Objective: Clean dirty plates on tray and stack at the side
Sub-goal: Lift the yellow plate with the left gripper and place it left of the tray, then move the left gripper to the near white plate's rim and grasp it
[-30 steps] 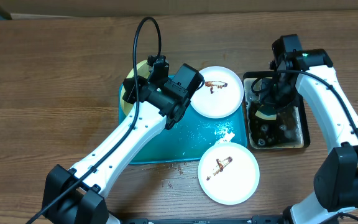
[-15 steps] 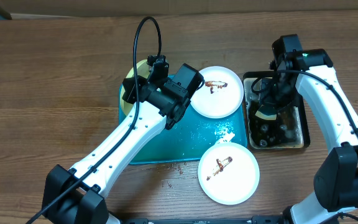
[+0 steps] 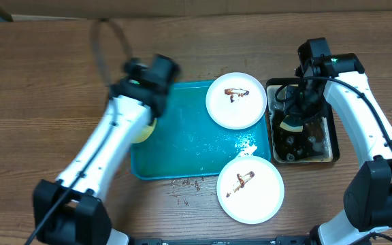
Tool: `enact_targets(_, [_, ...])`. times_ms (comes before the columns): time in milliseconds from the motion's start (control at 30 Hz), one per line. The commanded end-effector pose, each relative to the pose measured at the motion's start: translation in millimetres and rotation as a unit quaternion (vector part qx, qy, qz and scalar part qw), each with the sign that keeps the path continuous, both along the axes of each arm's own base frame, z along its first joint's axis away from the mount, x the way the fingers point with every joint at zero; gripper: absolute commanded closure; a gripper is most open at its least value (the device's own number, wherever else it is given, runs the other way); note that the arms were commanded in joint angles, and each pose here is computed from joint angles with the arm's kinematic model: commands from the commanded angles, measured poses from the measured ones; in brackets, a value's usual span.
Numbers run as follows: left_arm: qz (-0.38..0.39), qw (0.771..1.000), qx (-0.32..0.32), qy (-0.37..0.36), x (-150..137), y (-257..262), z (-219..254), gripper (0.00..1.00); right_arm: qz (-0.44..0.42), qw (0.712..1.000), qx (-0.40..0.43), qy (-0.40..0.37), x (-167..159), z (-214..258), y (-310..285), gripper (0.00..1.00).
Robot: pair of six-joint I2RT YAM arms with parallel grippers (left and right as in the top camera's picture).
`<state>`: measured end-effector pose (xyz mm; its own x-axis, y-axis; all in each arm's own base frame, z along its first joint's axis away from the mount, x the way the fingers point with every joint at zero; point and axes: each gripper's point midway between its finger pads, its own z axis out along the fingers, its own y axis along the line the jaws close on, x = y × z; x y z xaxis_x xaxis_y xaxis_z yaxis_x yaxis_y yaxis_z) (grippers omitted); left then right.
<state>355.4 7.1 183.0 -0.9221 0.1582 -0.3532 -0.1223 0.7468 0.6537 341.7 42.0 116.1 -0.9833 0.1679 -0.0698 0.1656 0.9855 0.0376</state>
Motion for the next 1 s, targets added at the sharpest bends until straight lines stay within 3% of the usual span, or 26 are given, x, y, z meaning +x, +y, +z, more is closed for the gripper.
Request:
enact_targets(0, [0.071, 0.981, -0.179, 0.004, -6, 24, -14, 0.96, 0.003, 1.000, 0.005, -0.020, 1, 13, 2, 0.96])
enact_targets(100, [0.127, 0.954, -0.270, 0.010, -13, 51, -27, 0.96, 0.003, 1.000, 0.005, -0.019, 0, 13, 2, 0.96])
enact_targets(233, [0.183, 0.920, -0.345, -0.016, -19, 96, -32, 0.96, 0.003, 1.000, 0.005, -0.017, -1, 13, 1, 0.96])
enact_targets(533, [0.286, 0.893, -0.342, -0.056, -36, 194, -57, 0.96, 0.003, 1.000, 0.004, -0.011, -4, 12, 1, 0.96])
enact_targets(900, [0.322, 0.881, -0.345, -0.028, -39, 216, -100, 0.96, 0.003, 1.000, 0.003, -0.005, -7, 12, 1, 0.96])
enact_targets(933, [0.323, 0.881, -0.346, -0.027, -39, 216, -101, 0.95, 0.003, 1.000, 0.003, -0.004, -7, 12, 1, 0.96])
enact_targets(967, [0.323, 0.881, -0.346, -0.027, -39, 216, -101, 0.83, 0.003, 1.000, 0.003, -0.004, -7, 12, 1, 0.96])
